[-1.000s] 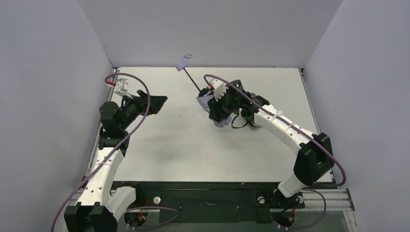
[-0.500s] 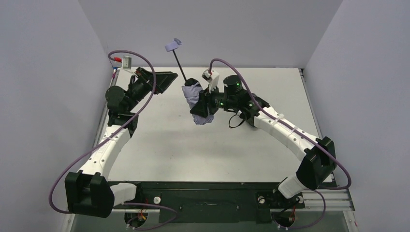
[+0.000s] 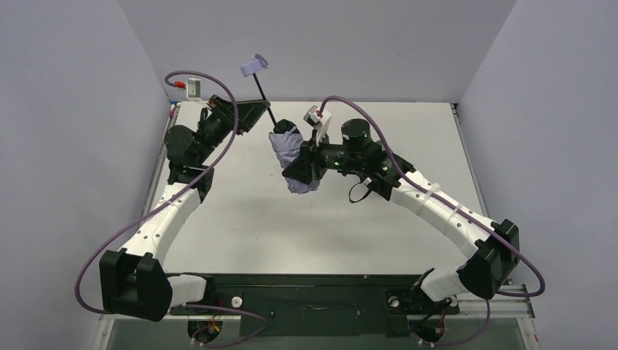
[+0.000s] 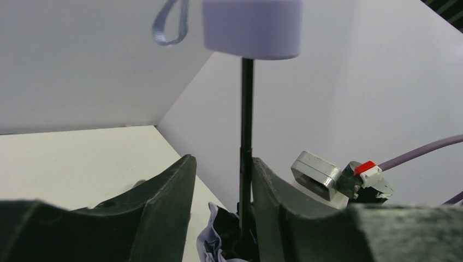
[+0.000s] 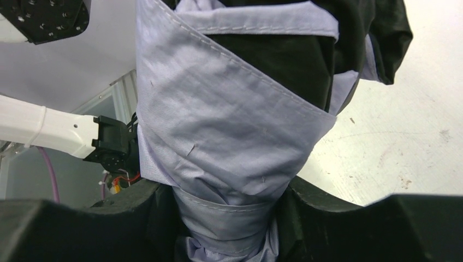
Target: Open the umbrella
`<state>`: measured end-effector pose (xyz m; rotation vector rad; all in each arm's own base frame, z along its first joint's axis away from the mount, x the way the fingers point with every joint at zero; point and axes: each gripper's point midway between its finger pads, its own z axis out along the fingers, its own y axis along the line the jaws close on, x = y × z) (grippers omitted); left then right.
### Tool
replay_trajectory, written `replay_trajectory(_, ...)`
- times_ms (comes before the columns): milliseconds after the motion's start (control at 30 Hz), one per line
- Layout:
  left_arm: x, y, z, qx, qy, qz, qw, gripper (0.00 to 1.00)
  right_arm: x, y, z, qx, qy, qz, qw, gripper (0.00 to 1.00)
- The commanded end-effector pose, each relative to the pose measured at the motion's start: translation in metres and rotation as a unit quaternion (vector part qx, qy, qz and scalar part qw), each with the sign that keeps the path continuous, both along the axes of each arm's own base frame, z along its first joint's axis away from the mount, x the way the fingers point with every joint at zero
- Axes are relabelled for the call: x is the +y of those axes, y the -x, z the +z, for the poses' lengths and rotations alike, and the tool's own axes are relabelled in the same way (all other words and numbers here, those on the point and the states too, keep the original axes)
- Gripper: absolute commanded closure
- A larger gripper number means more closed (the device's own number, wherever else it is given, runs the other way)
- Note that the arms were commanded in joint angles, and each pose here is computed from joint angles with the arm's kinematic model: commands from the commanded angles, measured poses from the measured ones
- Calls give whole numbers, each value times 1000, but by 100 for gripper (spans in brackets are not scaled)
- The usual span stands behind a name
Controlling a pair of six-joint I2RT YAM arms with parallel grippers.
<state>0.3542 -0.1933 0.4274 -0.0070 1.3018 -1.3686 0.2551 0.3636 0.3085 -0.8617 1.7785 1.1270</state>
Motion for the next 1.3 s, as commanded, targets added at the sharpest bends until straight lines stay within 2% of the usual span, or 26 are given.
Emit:
replay_trajectory(0,2,11,49,-85,9,0,996,64,6,16,41,-56,-58,40,996,100)
replay_trajectory(33,2,11,51,-87,10,0,996,68,6,16,41,-56,-58,41,996,100)
replay_trajectory(267,13,9,74,-106,21,16,994,75,2,21,32,-55,-49,45,996,100)
replay_trajectory(667,59,-12,125,-104,82,81,988,75,-4,22,7,-59,-18,56,997,100)
replay_trajectory(833,85,-19,150,-119,107,119,980,75,-7,20,-9,-62,9,55,997,100)
replay_trajectory(1100,149,-38,168,-123,134,206,961,82,-15,20,-31,-75,46,61,994,100)
replay_trajectory(1200,149,-38,162,-129,118,203,963,80,-14,18,-30,-79,46,58,994,100)
replay_trajectory(1267,142,-33,148,-137,92,196,967,71,-13,15,-25,-80,43,53,994,100)
